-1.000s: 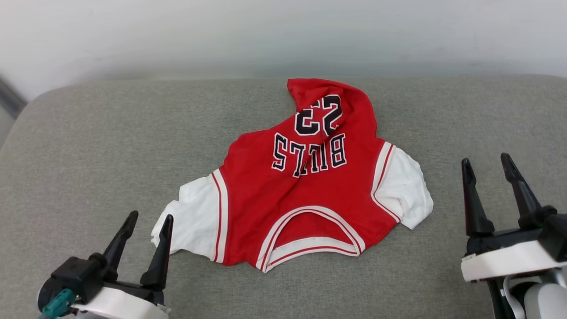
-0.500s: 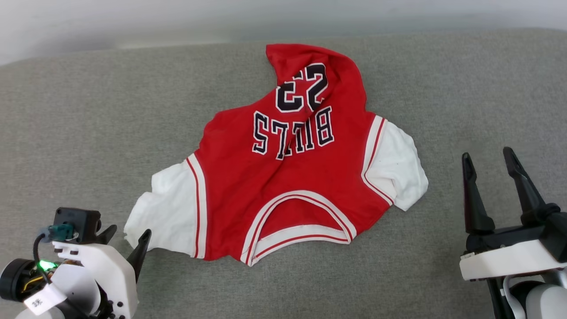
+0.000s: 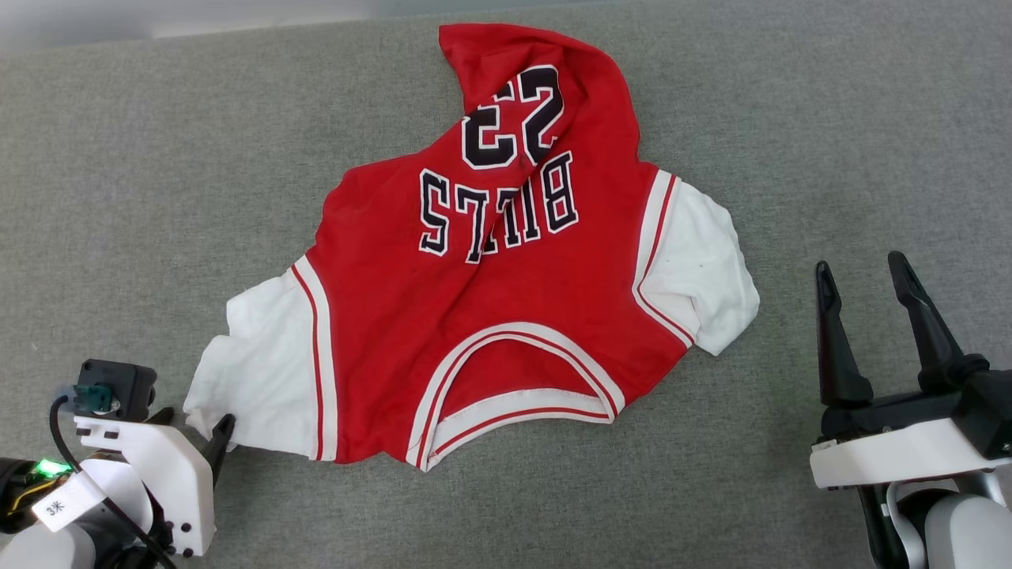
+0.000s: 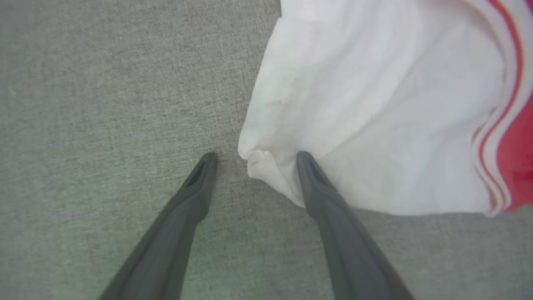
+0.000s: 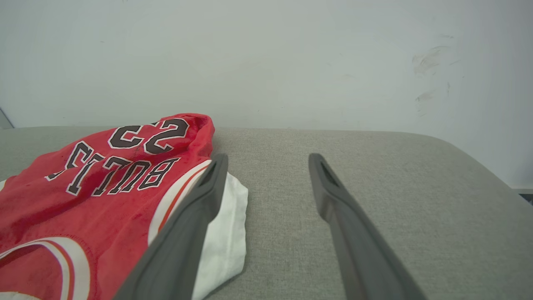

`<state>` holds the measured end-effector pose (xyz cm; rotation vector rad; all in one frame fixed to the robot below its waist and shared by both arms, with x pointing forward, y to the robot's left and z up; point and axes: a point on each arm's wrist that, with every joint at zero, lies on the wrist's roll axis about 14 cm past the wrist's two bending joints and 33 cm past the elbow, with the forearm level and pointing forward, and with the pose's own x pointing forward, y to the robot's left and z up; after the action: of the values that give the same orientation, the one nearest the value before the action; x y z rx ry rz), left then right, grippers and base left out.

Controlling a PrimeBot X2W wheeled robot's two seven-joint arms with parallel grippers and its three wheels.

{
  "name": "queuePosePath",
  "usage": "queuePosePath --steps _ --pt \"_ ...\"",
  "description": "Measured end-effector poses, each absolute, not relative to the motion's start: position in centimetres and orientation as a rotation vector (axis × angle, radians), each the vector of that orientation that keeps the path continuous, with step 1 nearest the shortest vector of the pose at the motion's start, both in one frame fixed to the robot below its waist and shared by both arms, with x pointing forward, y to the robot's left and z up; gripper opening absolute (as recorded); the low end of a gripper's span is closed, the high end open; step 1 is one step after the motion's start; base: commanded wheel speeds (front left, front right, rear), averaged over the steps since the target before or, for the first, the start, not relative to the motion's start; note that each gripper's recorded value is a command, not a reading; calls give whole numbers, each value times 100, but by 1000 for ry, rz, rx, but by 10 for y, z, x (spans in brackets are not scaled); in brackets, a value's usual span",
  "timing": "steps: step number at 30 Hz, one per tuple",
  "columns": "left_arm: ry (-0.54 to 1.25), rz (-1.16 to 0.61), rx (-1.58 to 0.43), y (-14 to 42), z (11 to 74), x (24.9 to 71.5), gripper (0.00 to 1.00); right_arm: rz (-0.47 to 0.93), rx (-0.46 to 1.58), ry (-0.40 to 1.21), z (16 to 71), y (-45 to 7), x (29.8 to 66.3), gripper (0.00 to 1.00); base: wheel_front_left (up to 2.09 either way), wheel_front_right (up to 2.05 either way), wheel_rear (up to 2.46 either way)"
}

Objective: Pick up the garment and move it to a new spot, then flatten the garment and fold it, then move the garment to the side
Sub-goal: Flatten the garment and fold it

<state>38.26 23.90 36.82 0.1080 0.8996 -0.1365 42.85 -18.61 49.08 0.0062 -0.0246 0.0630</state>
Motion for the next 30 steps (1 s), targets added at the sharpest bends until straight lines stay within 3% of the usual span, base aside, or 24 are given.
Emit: queuePosePath --steps 1,2,4,10,15,23,30 --pt "914 -148 105 237 366 382 93 62 6 -23 490 -186 429 100 0 0 0" --pt "925 -163 97 234 364 381 54 62 6 -21 489 -186 429 100 0 0 0" --pt "936 -179 77 230 362 379 0 61 5 -13 486 -186 429 100 0 0 0" --pt "898 -179 38 221 367 376 0 75 -5 7 485 -182 430 100 0 0 0" --pt "740 -129 -15 223 396 383 0 97 -69 83 480 -183 427 100 0 0 0" --pt "433 -69 -49 234 475 395 0 160 -109 385 460 -179 424 100 0 0 0" --pt "338 -120 -38 217 514 383 0 261 -184 682 437 -161 430 100 0 0 0"
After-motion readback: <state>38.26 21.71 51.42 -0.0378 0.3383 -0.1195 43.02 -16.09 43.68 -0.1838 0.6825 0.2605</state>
